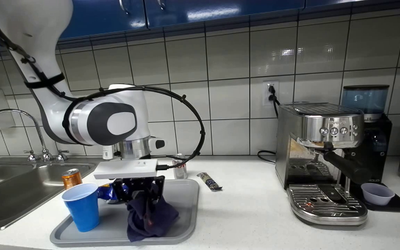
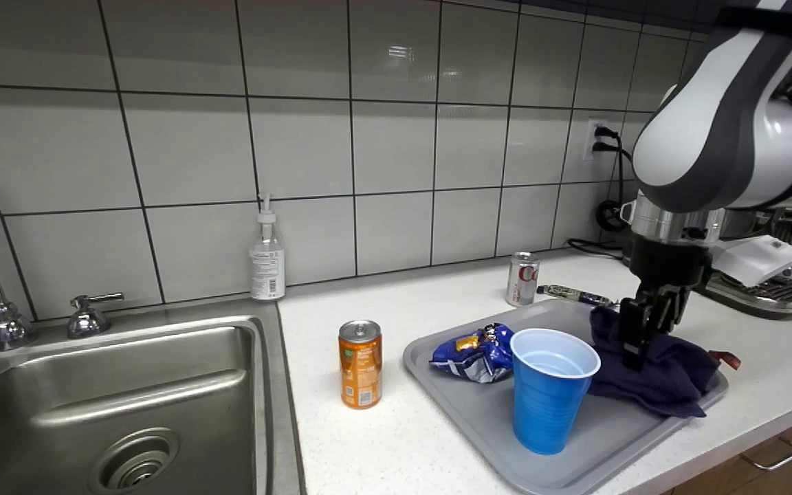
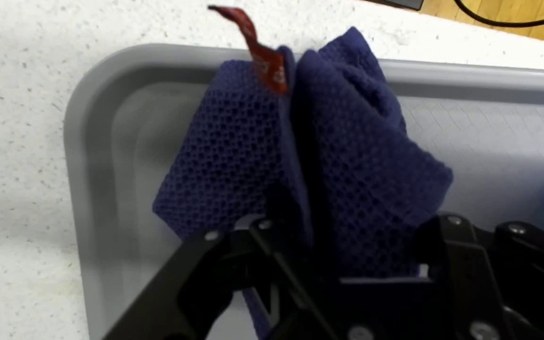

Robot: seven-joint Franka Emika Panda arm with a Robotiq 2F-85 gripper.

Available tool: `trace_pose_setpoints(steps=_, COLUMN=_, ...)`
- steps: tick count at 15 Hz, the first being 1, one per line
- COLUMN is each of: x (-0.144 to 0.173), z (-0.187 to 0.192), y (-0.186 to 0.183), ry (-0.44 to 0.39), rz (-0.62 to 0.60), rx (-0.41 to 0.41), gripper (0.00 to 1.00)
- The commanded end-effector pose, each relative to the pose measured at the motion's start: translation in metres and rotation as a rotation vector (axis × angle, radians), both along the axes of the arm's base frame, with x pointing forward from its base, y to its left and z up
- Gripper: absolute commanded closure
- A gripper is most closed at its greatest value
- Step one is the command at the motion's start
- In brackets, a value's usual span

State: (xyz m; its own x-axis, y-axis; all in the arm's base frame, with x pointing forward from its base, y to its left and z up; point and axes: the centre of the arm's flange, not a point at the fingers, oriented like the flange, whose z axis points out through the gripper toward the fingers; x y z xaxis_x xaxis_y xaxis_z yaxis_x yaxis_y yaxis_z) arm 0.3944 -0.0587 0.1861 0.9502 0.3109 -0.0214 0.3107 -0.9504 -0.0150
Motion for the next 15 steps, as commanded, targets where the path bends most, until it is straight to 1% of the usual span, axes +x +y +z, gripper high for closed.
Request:
trace_pose_setpoints(steps=1, x=0.004, z=0.024, y=-0.011, ry=-0.026, rz=-0.015, rx=0.026, gripper=0.06)
trace_pose_setpoints(steps=2, x=0.006, z=0.029, y=-0.014, ry=-0.035, rz=-0.025, rx=0.033, gripper=0.01)
trace_pose_setpoints(steps=3, x=0.007, z=0.035, y=-0.018, ry=-0.046, rz=-0.037, rx=0.043, gripper=0.00)
trace_pose_setpoints(steps=9, x=0.023, z=0.066, y=-0.037, ry=-0.104, rz=-0.120, rx=0.095, gripper=0.00)
trace_pose_setpoints(steps=13, x=0.039, z=0.077, y=-0.051, ry=-0.130, rz=-0.187, rx=0.108, gripper=0.00)
trace_pose_setpoints(steps=15, x=0.045, z=0.079, y=-0.060, ry=-0.139, rz=-0.194, rx=0.104, gripper=0.00)
